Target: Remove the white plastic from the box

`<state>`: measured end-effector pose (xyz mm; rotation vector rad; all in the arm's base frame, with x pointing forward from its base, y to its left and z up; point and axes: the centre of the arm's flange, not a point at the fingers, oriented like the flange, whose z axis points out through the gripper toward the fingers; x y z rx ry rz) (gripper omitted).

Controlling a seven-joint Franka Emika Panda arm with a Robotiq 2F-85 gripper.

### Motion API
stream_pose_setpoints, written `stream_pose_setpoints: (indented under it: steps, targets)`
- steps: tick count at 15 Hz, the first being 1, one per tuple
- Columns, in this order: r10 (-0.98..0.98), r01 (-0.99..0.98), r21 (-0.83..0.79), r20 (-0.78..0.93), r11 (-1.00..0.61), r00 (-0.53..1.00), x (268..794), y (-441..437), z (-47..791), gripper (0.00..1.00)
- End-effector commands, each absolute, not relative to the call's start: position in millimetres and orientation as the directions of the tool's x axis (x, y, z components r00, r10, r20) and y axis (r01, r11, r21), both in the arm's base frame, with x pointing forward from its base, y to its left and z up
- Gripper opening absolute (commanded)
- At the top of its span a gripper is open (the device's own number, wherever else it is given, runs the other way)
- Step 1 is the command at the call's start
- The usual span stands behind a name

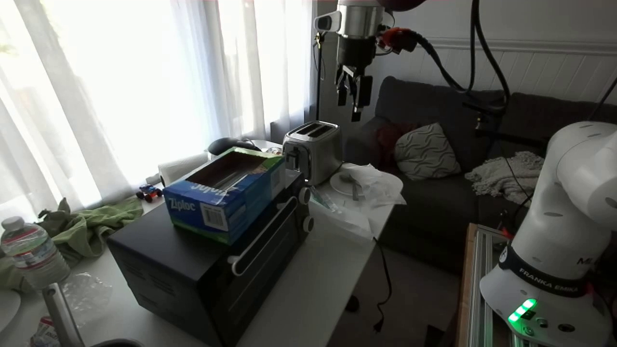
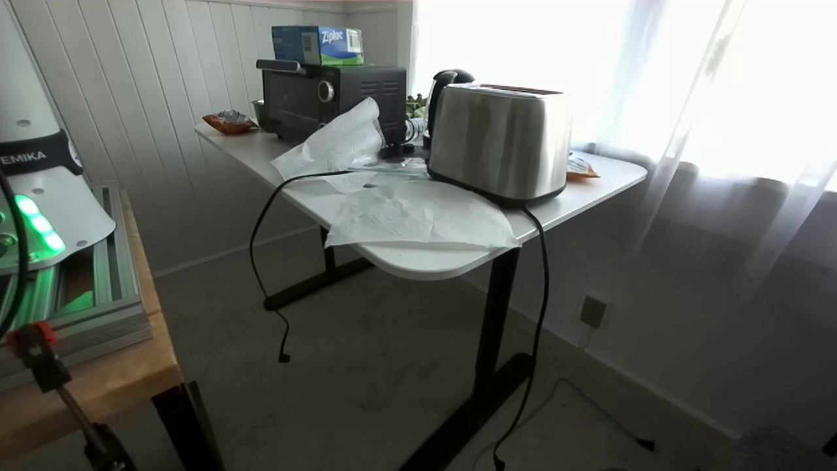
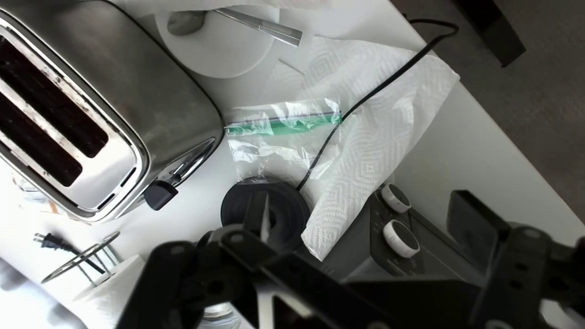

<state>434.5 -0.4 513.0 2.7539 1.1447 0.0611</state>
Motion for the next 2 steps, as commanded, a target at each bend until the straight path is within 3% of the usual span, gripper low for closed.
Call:
stream_pose_setpoints:
  steps: [1, 2]
  targets:
    - [0.708, 0.702, 0.159, -0.026, -0.694, 0.706, 435.3, -0.2, 511.3, 1.0]
    - [0.708, 0.703, 0.157, -0.028, -0.694, 0.706, 435.7, 0.1, 510.1, 1.0]
